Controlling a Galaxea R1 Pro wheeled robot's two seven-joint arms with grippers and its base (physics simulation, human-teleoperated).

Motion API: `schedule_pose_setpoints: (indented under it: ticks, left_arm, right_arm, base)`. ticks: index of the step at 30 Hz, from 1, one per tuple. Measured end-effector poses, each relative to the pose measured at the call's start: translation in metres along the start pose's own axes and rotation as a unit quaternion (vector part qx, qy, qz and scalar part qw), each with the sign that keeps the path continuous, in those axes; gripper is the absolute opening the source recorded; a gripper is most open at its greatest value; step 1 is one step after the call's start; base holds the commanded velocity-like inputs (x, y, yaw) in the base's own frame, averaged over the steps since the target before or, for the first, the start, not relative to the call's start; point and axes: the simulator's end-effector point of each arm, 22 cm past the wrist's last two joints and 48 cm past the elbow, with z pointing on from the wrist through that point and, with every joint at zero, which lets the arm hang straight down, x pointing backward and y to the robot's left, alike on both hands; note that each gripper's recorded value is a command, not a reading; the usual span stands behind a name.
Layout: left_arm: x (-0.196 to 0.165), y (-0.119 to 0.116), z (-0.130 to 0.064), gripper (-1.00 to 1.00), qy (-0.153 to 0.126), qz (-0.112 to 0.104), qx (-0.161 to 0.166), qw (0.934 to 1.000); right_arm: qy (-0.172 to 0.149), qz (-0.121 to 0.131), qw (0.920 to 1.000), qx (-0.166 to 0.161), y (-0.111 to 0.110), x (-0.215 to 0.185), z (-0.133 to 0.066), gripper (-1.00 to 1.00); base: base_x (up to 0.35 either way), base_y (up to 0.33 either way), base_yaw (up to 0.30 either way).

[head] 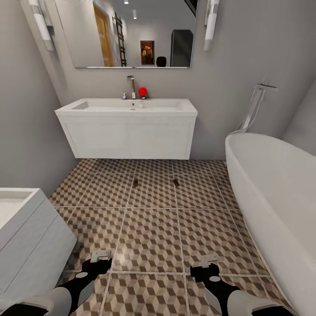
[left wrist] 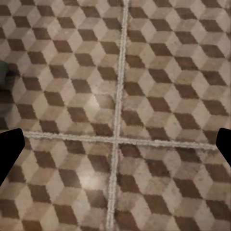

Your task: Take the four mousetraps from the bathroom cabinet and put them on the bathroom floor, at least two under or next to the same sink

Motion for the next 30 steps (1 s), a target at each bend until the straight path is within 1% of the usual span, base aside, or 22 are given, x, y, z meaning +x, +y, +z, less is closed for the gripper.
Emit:
schedule_pose_setpoints:
  ticks: [19,30]
  left_arm:
    - [-0.031,0.003,-0.026,1.00,0.000,0.000,0.000,1.0000]
    - [-0.048,0.004,-0.042,1.00,0.001,0.000,0.000,1.0000]
  right_arm:
    - [0.002,0.000,1.0000,0.002,-0.007,-0.027,-0.029,1.00]
    - [0.007,-0.001,0.9999,0.013,-0.027,-0.037,-0.044,1.00]
  base:
    - [0.000,0.000,0.000]
    - [0.000,0.000,0.000]
